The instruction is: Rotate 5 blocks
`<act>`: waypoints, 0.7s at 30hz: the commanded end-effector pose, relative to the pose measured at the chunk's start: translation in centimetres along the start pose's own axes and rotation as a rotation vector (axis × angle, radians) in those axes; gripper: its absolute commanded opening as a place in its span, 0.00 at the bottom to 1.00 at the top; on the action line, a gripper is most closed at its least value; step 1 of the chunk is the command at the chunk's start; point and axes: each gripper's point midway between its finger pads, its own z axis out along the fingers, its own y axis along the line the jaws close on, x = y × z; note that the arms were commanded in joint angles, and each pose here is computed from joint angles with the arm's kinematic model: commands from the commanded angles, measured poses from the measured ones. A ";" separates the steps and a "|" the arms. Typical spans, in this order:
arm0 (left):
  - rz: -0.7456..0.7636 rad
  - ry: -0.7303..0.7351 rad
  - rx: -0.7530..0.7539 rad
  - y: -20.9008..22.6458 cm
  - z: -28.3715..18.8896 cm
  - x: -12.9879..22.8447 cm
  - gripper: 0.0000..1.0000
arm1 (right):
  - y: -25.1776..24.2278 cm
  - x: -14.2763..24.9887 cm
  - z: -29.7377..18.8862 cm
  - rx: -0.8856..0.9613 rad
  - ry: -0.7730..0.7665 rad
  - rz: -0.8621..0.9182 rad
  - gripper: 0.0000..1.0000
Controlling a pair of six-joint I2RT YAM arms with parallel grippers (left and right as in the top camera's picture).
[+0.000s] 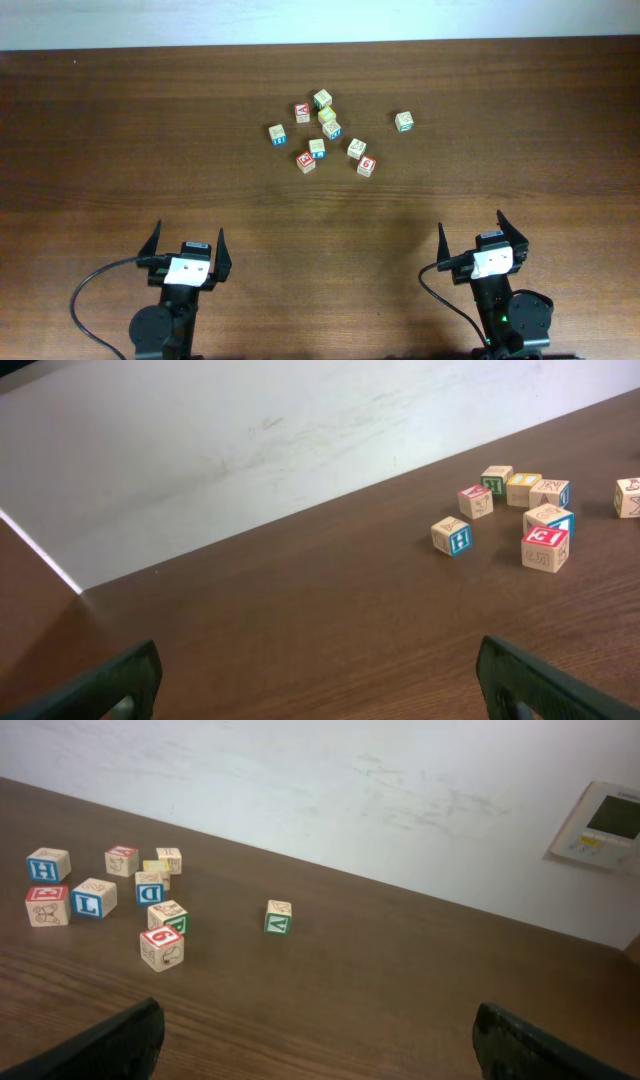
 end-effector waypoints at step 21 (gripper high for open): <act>0.015 -0.033 -0.017 0.4 0.0 -0.6 0.99 | -0.1 -0.1 0.0 0.002 -0.013 0.015 0.98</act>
